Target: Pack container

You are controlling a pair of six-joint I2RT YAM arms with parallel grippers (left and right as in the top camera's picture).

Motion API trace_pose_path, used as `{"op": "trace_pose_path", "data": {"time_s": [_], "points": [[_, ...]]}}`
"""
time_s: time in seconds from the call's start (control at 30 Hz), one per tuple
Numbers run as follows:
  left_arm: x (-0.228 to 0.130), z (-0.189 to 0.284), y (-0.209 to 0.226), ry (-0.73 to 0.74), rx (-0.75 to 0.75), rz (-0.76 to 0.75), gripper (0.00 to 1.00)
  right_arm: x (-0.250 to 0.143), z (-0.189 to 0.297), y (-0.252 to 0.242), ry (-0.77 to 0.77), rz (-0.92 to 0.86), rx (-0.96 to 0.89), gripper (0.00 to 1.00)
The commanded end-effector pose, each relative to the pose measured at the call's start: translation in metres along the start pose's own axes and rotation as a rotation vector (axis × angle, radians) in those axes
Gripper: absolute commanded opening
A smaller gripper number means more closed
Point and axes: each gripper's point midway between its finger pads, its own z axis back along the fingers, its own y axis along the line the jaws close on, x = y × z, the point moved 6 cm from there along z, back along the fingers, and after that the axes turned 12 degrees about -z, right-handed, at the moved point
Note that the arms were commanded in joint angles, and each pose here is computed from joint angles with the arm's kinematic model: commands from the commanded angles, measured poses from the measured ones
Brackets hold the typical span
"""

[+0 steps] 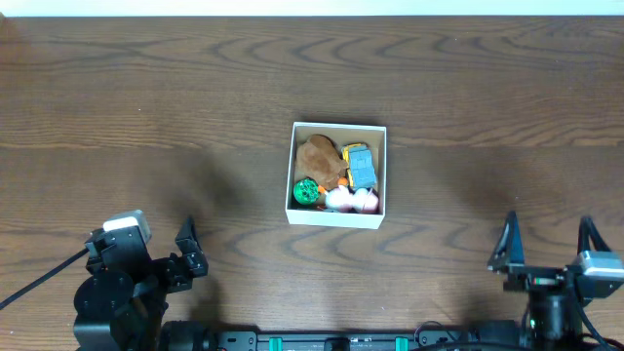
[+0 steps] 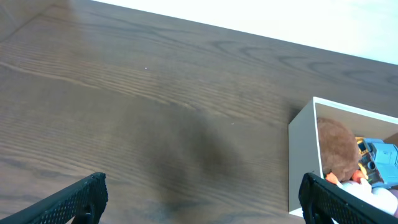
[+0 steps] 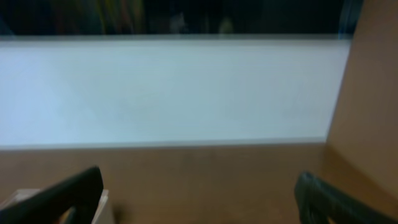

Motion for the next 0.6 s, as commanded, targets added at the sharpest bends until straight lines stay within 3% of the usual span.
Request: {"op": "trace_pose_path", "data": {"time_s": [0.0,0.23,0.57], "points": [[-0.001,-0.002,0.0,0.006,0.0,0.006,0.98,-0.012,-0.011,0.001,-0.021,0.039,0.029,0.99],[-0.001,-0.002,0.0,0.006,0.0,0.006,0.98,-0.058,-0.04,-0.008,-0.028,0.045,0.03,0.99],[-0.001,-0.002,0.0,0.006,0.0,0.006,0.98,-0.131,-0.051,-0.024,0.163,0.074,0.003,0.99]]}}
